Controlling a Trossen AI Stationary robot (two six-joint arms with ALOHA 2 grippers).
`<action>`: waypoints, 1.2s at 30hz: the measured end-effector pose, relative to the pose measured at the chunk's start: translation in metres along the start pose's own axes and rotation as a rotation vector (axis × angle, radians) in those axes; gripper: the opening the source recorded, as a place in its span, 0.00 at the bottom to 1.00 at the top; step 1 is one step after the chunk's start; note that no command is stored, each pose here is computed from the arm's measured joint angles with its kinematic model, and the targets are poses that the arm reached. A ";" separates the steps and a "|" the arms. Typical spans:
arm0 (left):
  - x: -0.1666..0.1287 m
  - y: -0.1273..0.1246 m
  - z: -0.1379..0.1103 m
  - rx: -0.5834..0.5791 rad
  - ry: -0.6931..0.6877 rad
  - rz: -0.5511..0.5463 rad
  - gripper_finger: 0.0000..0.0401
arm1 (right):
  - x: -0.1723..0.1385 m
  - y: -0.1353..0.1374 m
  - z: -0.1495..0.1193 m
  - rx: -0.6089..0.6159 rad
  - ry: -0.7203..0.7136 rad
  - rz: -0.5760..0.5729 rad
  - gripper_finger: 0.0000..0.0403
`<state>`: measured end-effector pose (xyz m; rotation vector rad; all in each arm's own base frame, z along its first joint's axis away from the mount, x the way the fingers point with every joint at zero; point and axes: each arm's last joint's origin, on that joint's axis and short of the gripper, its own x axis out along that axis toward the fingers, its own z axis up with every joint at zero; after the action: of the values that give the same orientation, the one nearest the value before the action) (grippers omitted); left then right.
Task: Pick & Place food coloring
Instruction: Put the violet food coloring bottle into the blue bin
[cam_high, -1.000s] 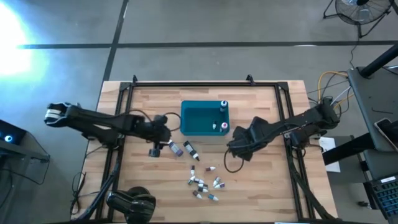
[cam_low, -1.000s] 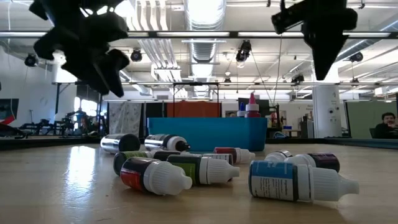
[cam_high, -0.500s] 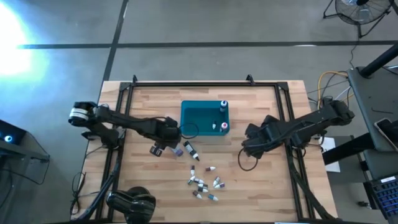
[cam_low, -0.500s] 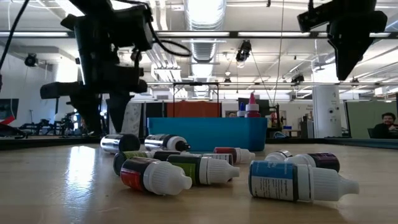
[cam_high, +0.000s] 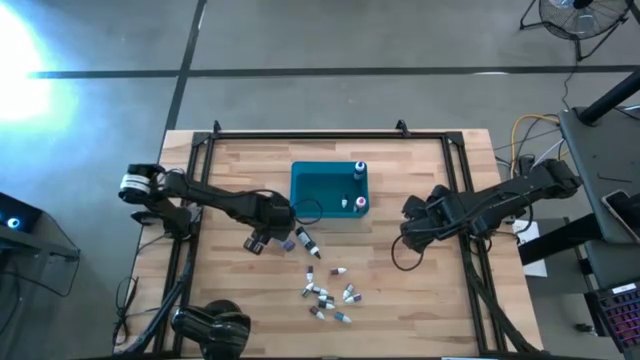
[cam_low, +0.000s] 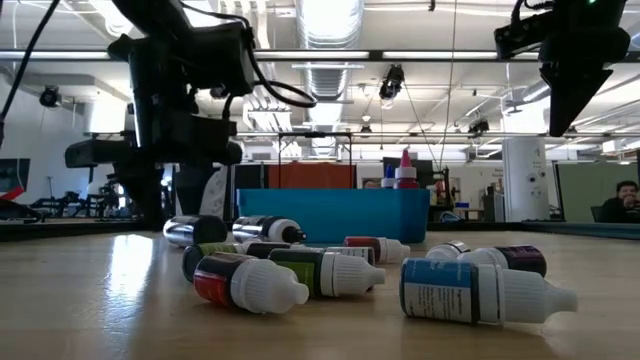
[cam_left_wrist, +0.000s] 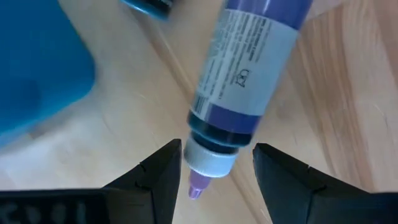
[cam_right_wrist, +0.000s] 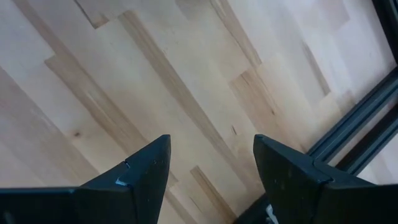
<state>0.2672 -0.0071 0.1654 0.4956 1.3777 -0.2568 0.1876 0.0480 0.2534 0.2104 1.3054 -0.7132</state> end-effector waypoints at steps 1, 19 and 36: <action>0.001 0.000 0.000 -0.001 0.001 -0.006 0.44 | 0.000 0.000 0.000 0.000 -0.001 0.001 0.56; 0.007 -0.002 0.001 -0.119 0.049 -0.050 0.22 | 0.000 0.000 0.001 0.001 -0.015 -0.006 0.56; -0.087 0.028 0.011 -0.784 0.054 -0.633 0.20 | 0.000 0.001 0.001 0.006 -0.022 0.000 0.55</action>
<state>0.2737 0.0022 0.2571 -0.5984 1.5288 -0.1891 0.1890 0.0478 0.2536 0.2069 1.2827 -0.7180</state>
